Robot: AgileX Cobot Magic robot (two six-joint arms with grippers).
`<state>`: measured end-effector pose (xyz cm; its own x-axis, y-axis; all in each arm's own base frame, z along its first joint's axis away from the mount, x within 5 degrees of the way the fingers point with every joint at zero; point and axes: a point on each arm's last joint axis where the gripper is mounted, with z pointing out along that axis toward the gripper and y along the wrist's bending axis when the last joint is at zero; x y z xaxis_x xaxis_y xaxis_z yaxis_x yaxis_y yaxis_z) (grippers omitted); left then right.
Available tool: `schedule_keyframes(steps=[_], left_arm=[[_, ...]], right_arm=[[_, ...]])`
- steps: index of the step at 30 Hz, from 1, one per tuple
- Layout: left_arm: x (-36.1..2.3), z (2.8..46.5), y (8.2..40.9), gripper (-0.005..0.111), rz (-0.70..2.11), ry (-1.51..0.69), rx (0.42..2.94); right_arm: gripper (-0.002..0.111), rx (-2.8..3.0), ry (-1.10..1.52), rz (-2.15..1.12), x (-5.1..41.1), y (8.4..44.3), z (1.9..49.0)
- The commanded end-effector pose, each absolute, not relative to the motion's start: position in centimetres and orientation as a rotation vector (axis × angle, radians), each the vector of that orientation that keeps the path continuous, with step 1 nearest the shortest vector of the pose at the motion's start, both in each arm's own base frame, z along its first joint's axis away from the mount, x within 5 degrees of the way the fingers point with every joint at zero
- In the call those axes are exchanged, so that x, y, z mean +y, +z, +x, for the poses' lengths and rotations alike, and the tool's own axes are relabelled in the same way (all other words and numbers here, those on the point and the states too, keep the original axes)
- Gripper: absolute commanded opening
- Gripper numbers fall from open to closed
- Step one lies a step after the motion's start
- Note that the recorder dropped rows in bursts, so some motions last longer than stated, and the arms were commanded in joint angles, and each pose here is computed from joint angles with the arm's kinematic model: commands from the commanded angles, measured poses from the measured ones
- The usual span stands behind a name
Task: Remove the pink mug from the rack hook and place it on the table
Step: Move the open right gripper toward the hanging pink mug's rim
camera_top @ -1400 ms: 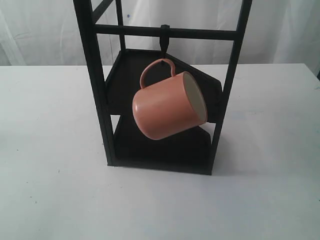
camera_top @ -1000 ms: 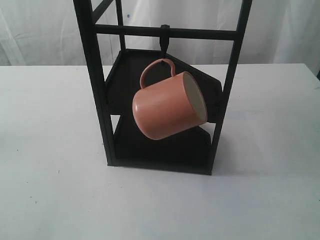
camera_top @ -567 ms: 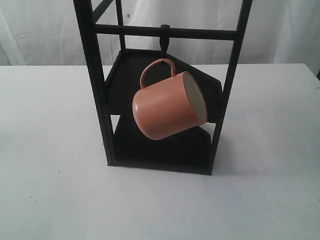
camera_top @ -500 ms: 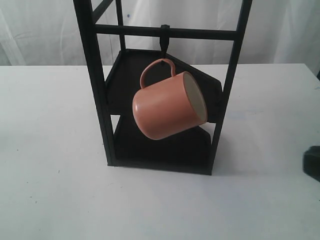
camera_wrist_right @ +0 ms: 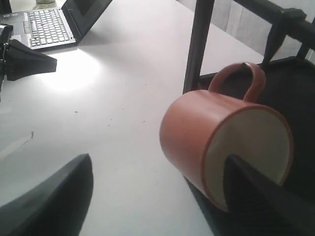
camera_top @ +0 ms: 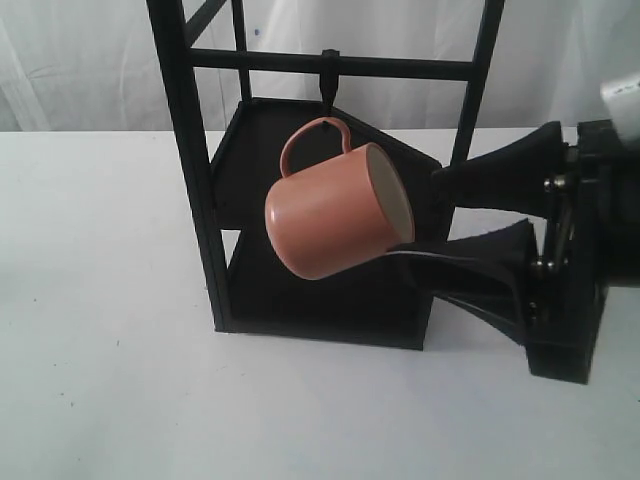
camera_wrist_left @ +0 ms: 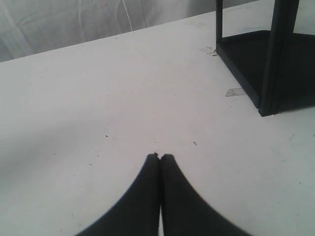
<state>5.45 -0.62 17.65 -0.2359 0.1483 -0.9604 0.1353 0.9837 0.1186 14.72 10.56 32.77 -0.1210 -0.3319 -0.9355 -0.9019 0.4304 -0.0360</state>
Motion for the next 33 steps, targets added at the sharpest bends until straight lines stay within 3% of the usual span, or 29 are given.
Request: schedule_keyframes(steps=[1,14,33], left_arm=[[-0.6,5.4,17.6,0.0,0.196,0.01,1.816],[-0.6,5.4,17.6,0.0,0.196,0.01,1.816],[-0.6,5.4,17.6,0.0,0.196,0.01,1.816]], right_arm=[[0.069,1.672,0.712,-1.054,11.0,32.5,16.5],[0.069,1.759,0.747,-1.114,13.4,30.4,20.2],[0.069,1.748,0.714,-1.226,17.7,28.5,21.5]])
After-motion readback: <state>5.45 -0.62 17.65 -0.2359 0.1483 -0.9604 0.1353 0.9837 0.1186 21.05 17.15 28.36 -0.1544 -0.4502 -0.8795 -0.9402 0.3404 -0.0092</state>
